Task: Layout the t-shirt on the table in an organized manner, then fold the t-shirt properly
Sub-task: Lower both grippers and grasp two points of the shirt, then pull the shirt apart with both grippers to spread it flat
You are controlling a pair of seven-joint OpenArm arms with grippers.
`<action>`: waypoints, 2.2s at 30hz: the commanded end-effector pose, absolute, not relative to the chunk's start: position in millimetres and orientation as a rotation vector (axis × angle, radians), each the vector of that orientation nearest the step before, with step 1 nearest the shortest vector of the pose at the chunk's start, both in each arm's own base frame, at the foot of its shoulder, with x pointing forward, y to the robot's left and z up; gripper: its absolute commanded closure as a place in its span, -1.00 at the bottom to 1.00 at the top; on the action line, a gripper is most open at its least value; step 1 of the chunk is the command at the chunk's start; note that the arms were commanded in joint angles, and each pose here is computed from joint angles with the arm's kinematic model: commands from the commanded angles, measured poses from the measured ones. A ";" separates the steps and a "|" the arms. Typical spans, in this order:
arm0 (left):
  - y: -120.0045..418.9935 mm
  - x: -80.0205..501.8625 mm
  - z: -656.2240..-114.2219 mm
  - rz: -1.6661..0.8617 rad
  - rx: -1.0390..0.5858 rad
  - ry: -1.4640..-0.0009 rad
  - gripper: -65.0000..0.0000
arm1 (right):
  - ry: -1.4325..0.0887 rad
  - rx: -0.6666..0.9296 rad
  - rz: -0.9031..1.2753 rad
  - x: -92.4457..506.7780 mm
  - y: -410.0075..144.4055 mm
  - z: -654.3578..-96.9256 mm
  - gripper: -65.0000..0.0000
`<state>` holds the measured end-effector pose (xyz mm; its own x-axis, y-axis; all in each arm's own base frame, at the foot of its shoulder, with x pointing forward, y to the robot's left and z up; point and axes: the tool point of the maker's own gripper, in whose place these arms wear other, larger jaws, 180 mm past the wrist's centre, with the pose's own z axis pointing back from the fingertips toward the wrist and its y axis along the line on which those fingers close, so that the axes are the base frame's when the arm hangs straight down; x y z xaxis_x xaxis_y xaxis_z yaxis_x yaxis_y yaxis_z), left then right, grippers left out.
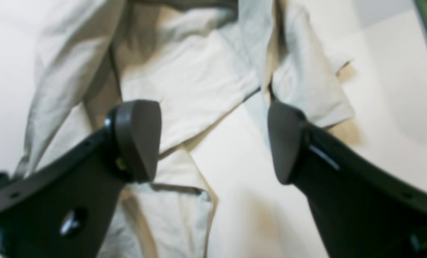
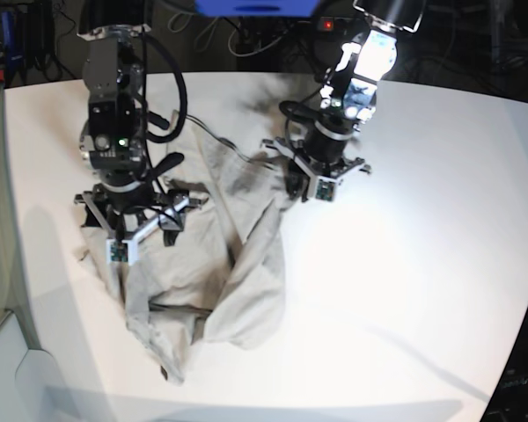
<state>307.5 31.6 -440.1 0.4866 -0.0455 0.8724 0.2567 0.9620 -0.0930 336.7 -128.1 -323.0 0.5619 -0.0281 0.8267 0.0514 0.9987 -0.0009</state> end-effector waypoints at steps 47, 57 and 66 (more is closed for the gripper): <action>333.0 459.7 -292.7 0.256 0.261 -1.253 0.16 | -0.928 0.039 0.005 278.2 -96.5 -332.7 -0.44; 307.9 419.3 -295.5 0.304 0.163 -1.300 -0.42 | -0.947 0.054 0.024 282.3 -88.6 -328.0 -0.44; 207.1 336.9 -382.8 0.397 -0.093 -1.120 -0.42 | -0.981 0.044 0.025 294.7 -92.3 -317.6 -0.46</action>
<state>327.3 202.6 -398.8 0.4235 0.3644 0.8294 -0.2709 0.9246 -0.2679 289.2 -93.0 -329.5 0.5948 0.0072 0.8039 -0.0416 0.9989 0.0219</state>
